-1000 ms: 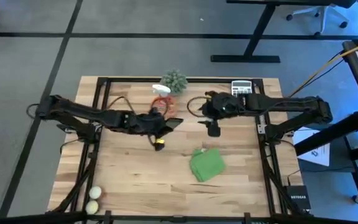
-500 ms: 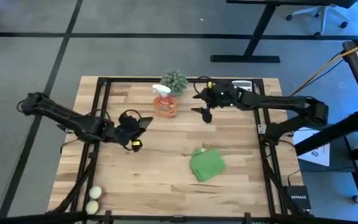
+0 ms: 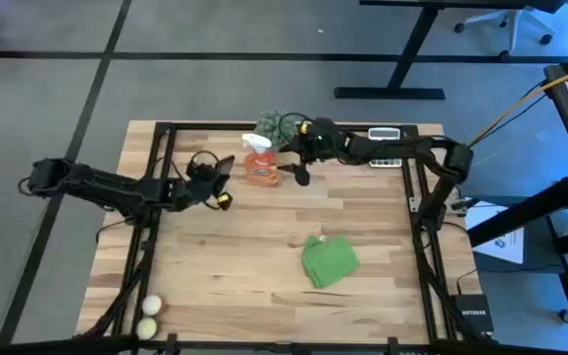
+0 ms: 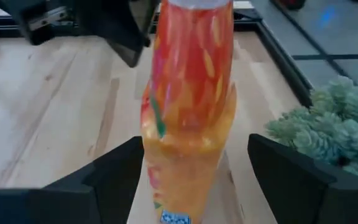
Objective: Apply microfiber cloth
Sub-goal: Spray the front of the black cellphone with the orange spray cleaning bottle
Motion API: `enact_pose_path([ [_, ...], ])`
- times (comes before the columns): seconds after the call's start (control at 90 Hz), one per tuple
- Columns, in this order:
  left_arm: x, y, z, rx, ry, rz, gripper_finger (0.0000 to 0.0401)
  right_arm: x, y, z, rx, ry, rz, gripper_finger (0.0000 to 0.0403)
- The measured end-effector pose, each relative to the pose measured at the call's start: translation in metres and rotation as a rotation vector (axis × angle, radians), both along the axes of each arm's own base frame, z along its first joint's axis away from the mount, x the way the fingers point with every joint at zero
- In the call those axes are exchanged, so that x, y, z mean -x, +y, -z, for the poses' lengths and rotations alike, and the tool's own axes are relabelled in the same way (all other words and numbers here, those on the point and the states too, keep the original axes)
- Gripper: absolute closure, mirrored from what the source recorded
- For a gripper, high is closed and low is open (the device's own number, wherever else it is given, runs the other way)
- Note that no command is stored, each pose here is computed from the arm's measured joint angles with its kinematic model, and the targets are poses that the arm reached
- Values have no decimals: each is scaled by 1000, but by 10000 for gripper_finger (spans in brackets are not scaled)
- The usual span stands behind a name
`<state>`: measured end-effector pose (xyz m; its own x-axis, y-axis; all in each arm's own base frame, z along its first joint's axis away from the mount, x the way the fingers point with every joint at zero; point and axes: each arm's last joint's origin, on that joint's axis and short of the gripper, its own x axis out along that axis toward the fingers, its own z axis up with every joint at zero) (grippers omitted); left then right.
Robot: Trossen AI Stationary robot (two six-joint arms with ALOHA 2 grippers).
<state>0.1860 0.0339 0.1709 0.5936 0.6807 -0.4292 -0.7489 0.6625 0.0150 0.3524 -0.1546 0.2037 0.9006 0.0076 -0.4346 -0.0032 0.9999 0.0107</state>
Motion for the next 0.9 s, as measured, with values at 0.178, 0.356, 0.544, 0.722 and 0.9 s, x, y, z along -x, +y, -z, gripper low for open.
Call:
enact_pose_path([
  [0.178, -2, 22, 8, 17, -53, 30, 386, -13, 4, 11, -38, 8, -88, 127],
  [0.356, -6, 33, 15, 63, -79, 69, 385, -22, 25, 14, -46, 22, -137, 127],
  [0.544, -15, 28, 18, 110, -144, 140, 385, -32, 59, 14, -82, 29, -210, 127],
  [0.722, -23, 12, 20, 161, -188, 206, 385, -37, 85, 15, -108, 45, -267, 127],
  [0.9, -26, -13, 21, 220, -223, 252, 384, -35, 101, 17, -149, 113, -291, 127],
])
